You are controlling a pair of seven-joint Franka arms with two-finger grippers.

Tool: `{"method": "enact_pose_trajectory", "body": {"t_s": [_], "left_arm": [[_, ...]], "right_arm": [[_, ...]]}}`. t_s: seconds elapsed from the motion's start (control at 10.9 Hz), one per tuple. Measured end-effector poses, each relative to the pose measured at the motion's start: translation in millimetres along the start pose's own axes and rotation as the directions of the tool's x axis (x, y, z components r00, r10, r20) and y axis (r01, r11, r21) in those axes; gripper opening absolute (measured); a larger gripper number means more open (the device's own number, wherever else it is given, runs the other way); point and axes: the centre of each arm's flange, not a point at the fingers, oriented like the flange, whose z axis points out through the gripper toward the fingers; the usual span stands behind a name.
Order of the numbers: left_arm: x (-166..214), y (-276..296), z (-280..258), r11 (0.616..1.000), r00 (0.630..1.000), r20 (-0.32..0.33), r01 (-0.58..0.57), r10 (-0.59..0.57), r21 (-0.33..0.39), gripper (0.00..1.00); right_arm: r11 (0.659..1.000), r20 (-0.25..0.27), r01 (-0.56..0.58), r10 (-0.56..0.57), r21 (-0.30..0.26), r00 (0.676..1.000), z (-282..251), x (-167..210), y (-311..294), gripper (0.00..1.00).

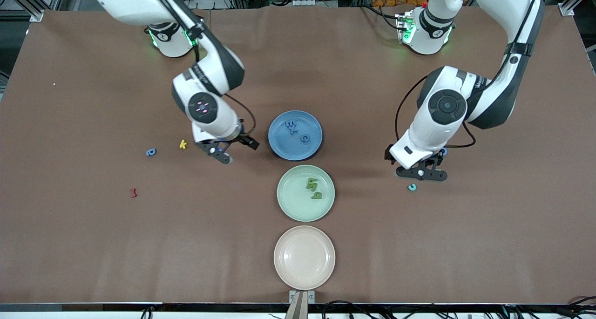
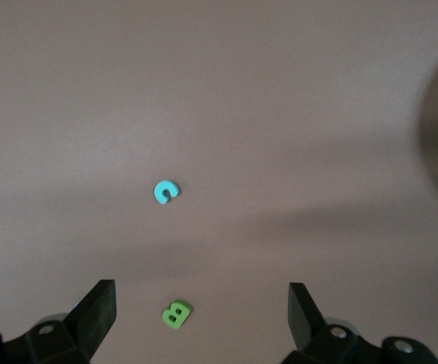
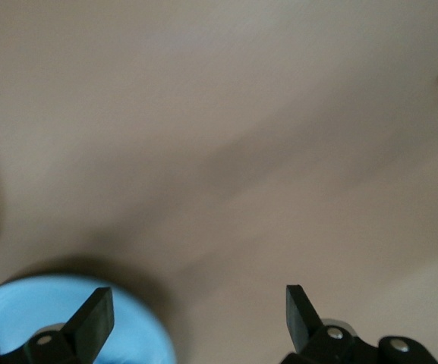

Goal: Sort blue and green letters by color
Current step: 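Move the right gripper and the left gripper back to the remaining letters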

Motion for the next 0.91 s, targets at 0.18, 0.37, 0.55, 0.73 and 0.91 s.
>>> {"method": "enact_pose_trajectory", "body": {"t_s": [0.18, 0.37, 0.55, 0.73, 0.91], "left_arm": [[-24, -17, 26, 1.0, 1.0, -0.01, -0.03, 0.03, -0.006, 1.0], [-42, -44, 59, 0.998, 0.998, 0.022, -0.067, 0.067, -0.011, 1.0], [-50, -66, 76, 0.993, 0.991, 0.049, -0.121, 0.122, -0.015, 1.0], [-55, -76, 89, 0.986, 0.983, 0.072, -0.167, 0.168, -0.024, 1.0], [-61, -71, 106, 0.983, 0.978, 0.101, -0.179, 0.181, -0.035, 1.0]], "right_arm": [[1.0, 0.013, 0.024, -0.024, -0.018, 1.0, 7, 56, 49, 1.0], [1.0, 0.011, 0.03, -0.03, 0.0, 0.999, -3, 113, 98, 1.0], [0.999, -0.001, 0.04, -0.04, 0.022, 0.999, -16, 154, 144, 1.0], [0.997, -0.04, 0.062, -0.06, 0.039, 0.997, -17, 181, 188, 1.0], [0.995, -0.08, 0.087, -0.083, 0.047, 0.993, -1, 195, 229, 1.0]]}}
